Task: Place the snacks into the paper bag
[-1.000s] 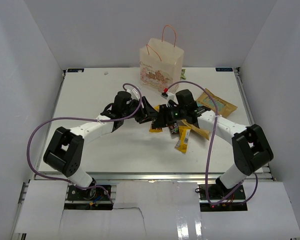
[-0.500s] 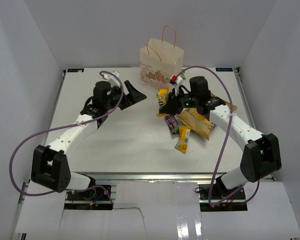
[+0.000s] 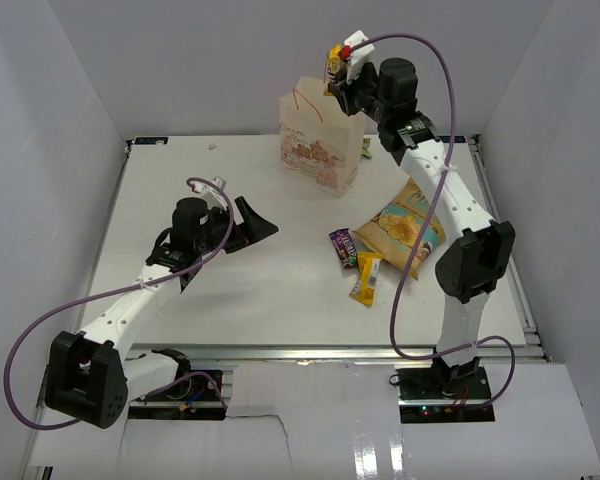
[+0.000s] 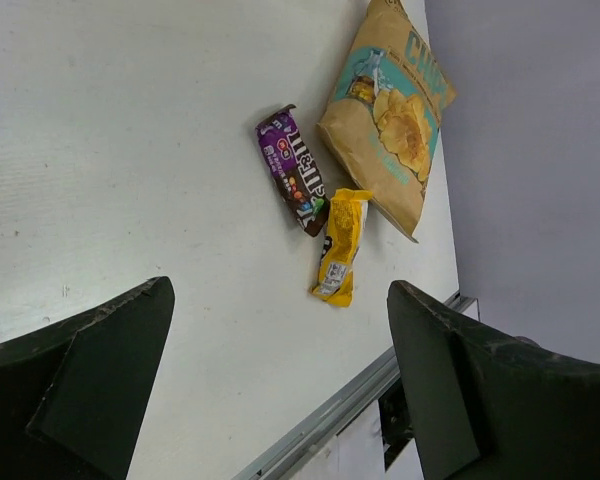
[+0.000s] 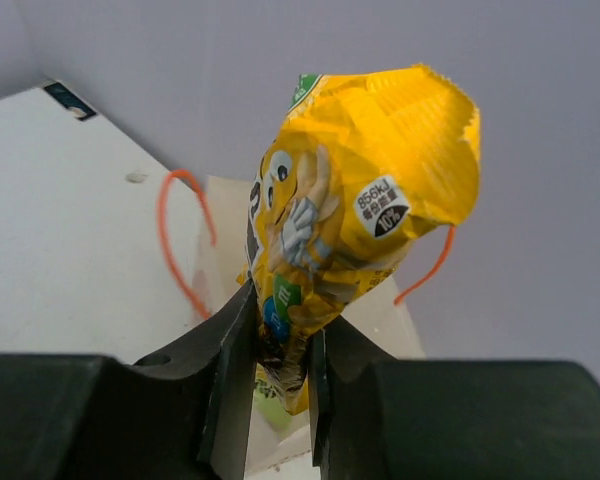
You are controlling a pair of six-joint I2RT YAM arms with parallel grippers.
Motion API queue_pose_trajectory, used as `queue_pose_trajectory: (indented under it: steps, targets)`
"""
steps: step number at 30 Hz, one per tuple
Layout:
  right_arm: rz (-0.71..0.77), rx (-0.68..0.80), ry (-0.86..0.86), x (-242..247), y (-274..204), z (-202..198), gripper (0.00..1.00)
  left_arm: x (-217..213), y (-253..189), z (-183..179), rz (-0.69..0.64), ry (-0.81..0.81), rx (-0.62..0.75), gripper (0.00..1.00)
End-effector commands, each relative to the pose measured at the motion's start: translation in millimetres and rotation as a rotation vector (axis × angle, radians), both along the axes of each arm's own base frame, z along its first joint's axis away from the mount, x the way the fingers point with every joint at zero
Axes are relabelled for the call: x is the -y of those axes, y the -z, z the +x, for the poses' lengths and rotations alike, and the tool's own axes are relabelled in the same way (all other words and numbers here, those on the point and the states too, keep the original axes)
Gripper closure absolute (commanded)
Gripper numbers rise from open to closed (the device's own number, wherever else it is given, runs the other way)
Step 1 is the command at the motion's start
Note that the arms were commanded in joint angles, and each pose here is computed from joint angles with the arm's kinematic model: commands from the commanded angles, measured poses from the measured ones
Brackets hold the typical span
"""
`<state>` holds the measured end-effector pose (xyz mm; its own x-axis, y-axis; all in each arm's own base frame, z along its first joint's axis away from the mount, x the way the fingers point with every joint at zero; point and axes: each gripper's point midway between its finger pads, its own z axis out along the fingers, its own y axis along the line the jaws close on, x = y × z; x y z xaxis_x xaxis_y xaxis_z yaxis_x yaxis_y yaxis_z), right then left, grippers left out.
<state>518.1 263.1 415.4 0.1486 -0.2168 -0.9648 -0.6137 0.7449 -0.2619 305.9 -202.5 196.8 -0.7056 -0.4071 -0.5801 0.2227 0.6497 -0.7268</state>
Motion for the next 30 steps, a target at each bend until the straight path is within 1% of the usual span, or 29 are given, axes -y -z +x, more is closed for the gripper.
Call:
queue_pose_trajectory:
  steps: [1,2,6,9,11,12,13,14,16,17,18,20,22,23,24,25,26,27,28,29,30]
  targets:
    - [-0.025,0.075,0.176,20,0,42,0.92,4,-26,-10,-0.045,0.032,0.069,0.02]
    - [-0.041,0.084,0.178,18,6,50,0.92,3,-26,-12,-0.046,0.034,0.071,0.02]
    - [-0.086,0.083,0.164,14,24,57,0.91,4,-25,-14,-0.049,0.049,0.068,0.02]
    - [-0.113,0.082,0.162,14,35,60,0.86,5,-24,-13,-0.047,0.053,0.066,0.02]
    - [-0.139,0.091,0.155,14,39,60,0.67,6,-25,-11,-0.049,0.055,0.07,0.02]
    - [-0.148,0.089,0.147,13,43,59,0.43,7,-24,-11,-0.051,0.064,0.067,0.02]
    - [-0.151,0.092,0.139,12,42,58,0.35,8,-24,-11,-0.054,0.066,0.065,0.02]
    - [-0.151,0.099,0.133,12,38,56,0.28,9,-24,-10,-0.055,0.071,0.067,0.02]
    - [-0.147,0.104,0.117,13,33,50,0.19,12,-21,-11,-0.057,0.089,0.057,0.02]
    - [-0.131,0.116,0.111,15,21,43,0.18,13,-19,-11,-0.06,0.1,0.052,0.02]
    - [-0.128,0.113,0.103,16,20,40,0.17,16,-23,-8,-0.07,0.11,0.07,0.02]
    - [-0.107,0.112,0.073,20,6,27,0.16,22,-15,-7,-0.09,0.145,0.05,0.02]
    - [-0.1,0.093,0.016,26,3,15,0.12,26,0,-4,-0.115,0.138,-0.018,0.02]
    - [-0.105,0.069,-0.013,33,-2,0,0.1,30,-2,-5,-0.137,0.165,-0.013,0.02]
    - [-0.117,0.053,-0.056,35,-1,-10,0.09,33,2,-5,-0.15,0.173,-0.036,0.02]
    - [-0.121,0.035,-0.16,40,-1,-32,0.08,35,9,-2,-0.148,0.18,-0.061,0.02]
    - [-0.14,-0.052,-0.218,44,20,-49,0.08,38,12,-2,-0.15,0.193,-0.075,0.02]
    - [-0.15,-0.082,-0.324,42,30,-70,0.07,38,15,-1,-0.151,0.196,-0.086,0.02]
    - [-0.162,-0.14,-0.385,41,48,-87,0.08,39,17,0,-0.149,0.197,-0.093,0.02]
    - [-0.183,-0.221,-0.442,42,75,-111,0.09,40,21,2,-0.144,0.199,-0.105,0.02]
    - [-0.2,-0.368,-0.494,46,108,-140,0.11,40,25,4,-0.136,0.194,-0.114,0.02]
